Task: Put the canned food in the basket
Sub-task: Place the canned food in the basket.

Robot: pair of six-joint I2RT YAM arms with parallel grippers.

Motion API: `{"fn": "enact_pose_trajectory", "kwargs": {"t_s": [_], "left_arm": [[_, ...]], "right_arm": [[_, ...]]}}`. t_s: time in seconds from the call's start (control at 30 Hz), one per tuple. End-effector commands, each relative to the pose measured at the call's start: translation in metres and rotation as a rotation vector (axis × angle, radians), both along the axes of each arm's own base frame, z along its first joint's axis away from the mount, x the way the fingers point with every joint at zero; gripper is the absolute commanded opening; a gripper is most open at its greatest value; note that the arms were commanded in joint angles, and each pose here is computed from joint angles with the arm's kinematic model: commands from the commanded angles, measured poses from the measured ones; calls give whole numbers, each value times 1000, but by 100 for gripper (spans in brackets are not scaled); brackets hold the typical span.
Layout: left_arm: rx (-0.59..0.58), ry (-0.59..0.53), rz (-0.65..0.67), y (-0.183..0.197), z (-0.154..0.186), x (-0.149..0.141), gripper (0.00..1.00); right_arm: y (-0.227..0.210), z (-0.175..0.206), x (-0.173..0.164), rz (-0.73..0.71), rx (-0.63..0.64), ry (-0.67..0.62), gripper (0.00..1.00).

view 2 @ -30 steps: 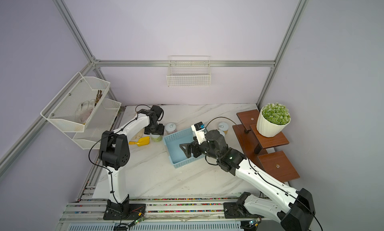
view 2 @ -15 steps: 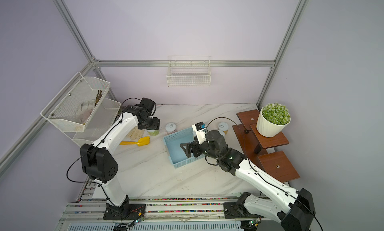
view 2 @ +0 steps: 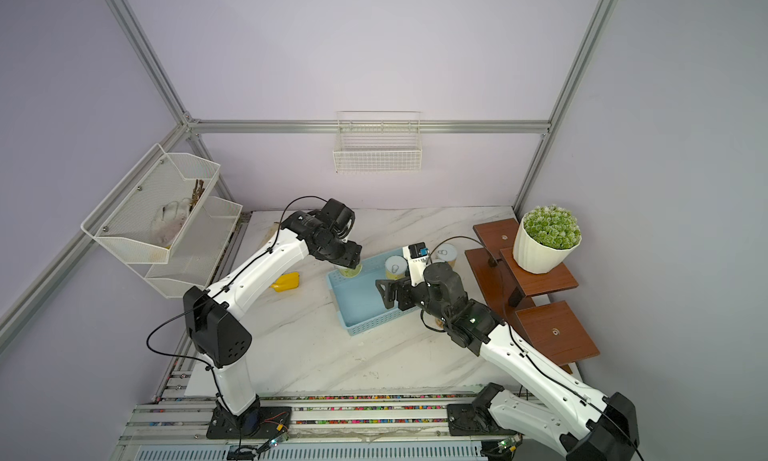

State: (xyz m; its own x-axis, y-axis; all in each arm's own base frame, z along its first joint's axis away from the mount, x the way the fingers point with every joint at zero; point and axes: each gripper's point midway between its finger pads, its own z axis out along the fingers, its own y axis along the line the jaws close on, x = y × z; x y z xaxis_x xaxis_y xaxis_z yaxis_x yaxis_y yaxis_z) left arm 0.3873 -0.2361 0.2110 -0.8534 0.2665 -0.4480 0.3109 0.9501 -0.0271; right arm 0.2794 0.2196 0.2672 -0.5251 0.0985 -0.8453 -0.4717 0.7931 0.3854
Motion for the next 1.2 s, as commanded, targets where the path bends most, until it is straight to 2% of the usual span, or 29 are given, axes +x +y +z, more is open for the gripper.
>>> {"fn": "enact_pose_trajectory", "kwargs": {"t_s": [0.0,0.27,0.67,1.17], "left_arm": [[-42,-48,-21,-23,11,11,74],[-26,-38,-20,-43,-16,23,73],[8,-29,6,-61,-63,37,72],[62,-92,9,-74,-86,63,72]], "right_arm": [[-23,-7,3,-47,56,45,100],[-55,-20,8,-153,103,91,100],[-63,-21,5,-181,98,85,100],[-68,-36,-2,-186,80,95,99]]}}
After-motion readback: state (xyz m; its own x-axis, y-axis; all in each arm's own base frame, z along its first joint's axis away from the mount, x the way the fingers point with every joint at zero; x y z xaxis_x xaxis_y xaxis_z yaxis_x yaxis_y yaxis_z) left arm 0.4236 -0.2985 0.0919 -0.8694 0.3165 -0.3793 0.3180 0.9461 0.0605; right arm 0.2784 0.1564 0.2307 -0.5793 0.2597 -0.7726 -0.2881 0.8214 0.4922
